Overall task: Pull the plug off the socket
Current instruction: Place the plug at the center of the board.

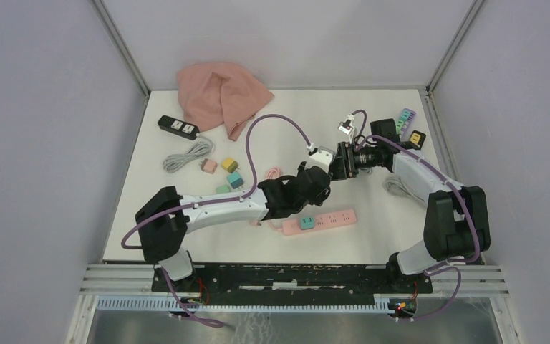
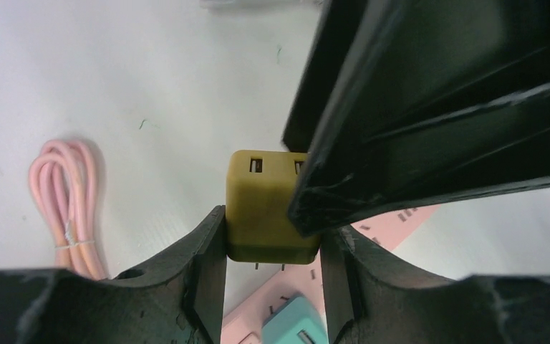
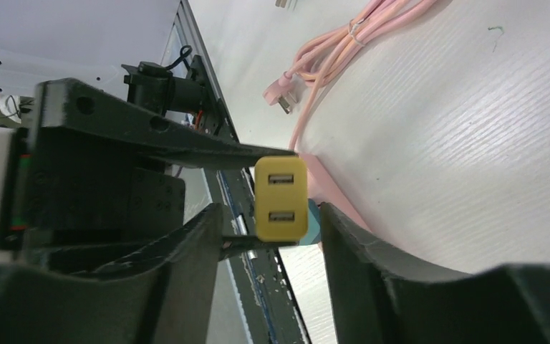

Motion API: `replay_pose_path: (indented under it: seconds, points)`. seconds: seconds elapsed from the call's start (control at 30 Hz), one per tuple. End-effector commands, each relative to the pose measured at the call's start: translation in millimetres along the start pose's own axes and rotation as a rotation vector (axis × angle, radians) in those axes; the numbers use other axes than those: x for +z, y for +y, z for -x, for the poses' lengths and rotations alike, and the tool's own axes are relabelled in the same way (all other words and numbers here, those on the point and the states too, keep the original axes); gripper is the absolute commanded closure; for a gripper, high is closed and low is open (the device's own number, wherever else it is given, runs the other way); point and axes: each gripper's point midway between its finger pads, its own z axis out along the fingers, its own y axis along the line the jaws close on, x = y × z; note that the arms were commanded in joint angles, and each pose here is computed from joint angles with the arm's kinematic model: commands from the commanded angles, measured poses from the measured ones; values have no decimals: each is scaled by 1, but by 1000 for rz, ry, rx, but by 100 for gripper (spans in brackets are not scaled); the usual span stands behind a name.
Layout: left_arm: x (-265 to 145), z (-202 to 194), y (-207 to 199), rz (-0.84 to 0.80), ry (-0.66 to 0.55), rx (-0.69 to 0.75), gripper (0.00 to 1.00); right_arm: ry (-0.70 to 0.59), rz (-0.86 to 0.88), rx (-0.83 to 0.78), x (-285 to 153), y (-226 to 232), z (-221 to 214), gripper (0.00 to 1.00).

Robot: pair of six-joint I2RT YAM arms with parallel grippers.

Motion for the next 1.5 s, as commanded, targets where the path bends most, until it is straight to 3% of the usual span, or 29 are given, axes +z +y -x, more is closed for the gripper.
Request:
replay_pose_path:
  seconds: [0.0,0.4,0.63,0.87,1.03,1.27,1.33,1.43,1.47]
  points:
    - [-9,10,25,63,-80,-17,97,-11,12,-48,-4,8,5,38]
    - [-38,-19,141,359,-98,-177,97,-5,13,-62,-4,7,4,34]
    - [-43,-49,229,497,-73,-454,97,-1,11,-64,-4,6,4,34]
    - [-58,-62,301,665,-123,-670,97,1,13,-60,-3,5,3,34]
    - [-50,-71,331,748,-71,-747,97,2,13,-60,-3,5,3,34]
    - [-33,-82,340,796,46,-769,95,2,14,-62,-4,6,3,34]
    - [-31,-86,341,799,55,-780,90,3,14,-62,-3,5,2,33]
    - [-31,-87,342,798,49,-789,64,4,17,-61,-3,6,2,33]
    - [-31,-88,342,798,49,-791,49,4,17,-60,-3,6,2,34]
